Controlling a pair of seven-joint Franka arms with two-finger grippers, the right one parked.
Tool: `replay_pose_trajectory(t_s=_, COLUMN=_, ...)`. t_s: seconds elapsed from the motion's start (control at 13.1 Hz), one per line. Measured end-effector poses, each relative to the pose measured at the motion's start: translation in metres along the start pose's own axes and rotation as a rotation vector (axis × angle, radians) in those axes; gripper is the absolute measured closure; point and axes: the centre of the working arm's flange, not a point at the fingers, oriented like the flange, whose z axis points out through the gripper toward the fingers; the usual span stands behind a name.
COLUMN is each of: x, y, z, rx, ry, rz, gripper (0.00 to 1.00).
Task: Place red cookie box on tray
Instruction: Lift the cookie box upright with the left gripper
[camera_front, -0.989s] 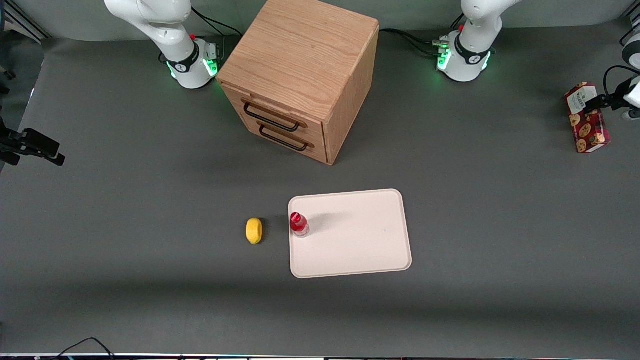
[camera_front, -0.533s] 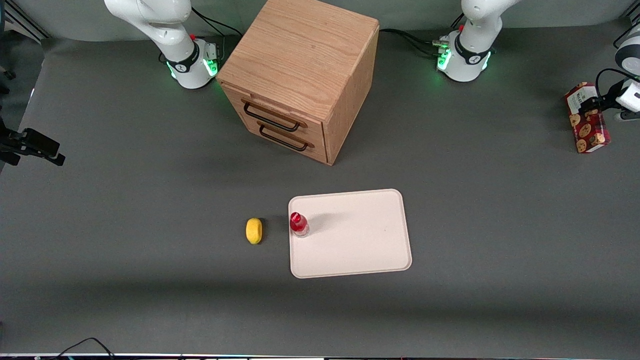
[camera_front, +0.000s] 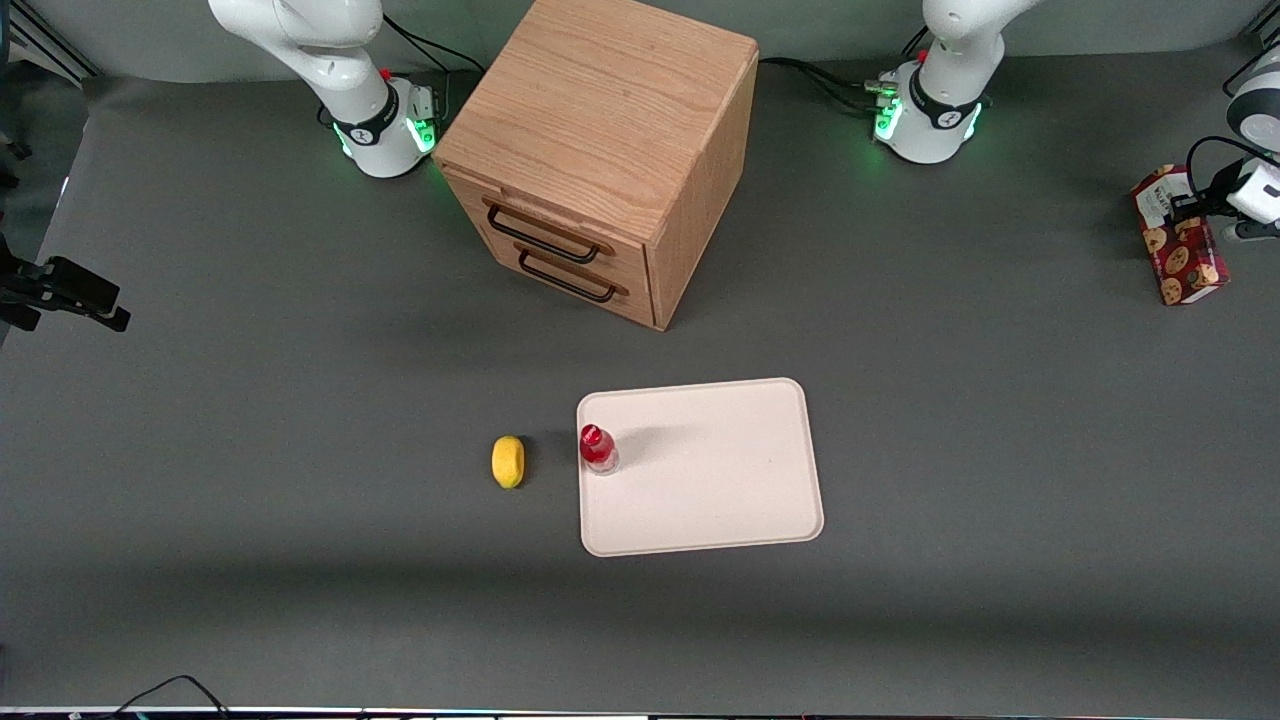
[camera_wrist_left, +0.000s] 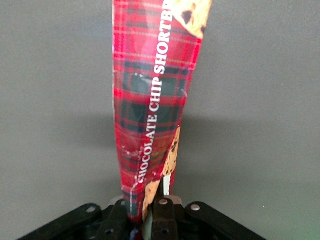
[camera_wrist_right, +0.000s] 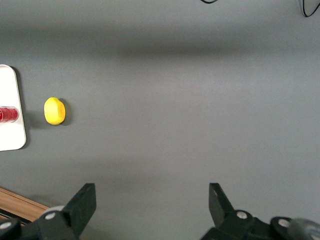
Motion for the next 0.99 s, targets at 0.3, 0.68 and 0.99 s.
replay_pose_trajectory(t_s=0.3, x=0.023, y=-0.001, z=-0.044, rx=0.021, ry=0.048, rz=0.054, gripper=0.93)
replay_pose_trajectory(t_s=0.68, x=0.066, y=0.002, z=-0.224, rx=0.02, ry=0.061, rz=0.162, gripper=0.93)
replay_pose_trajectory(t_s=0.99, x=0.07, y=0.014, z=-0.352, rx=0.066, ry=0.048, rz=0.201, gripper=0.93)
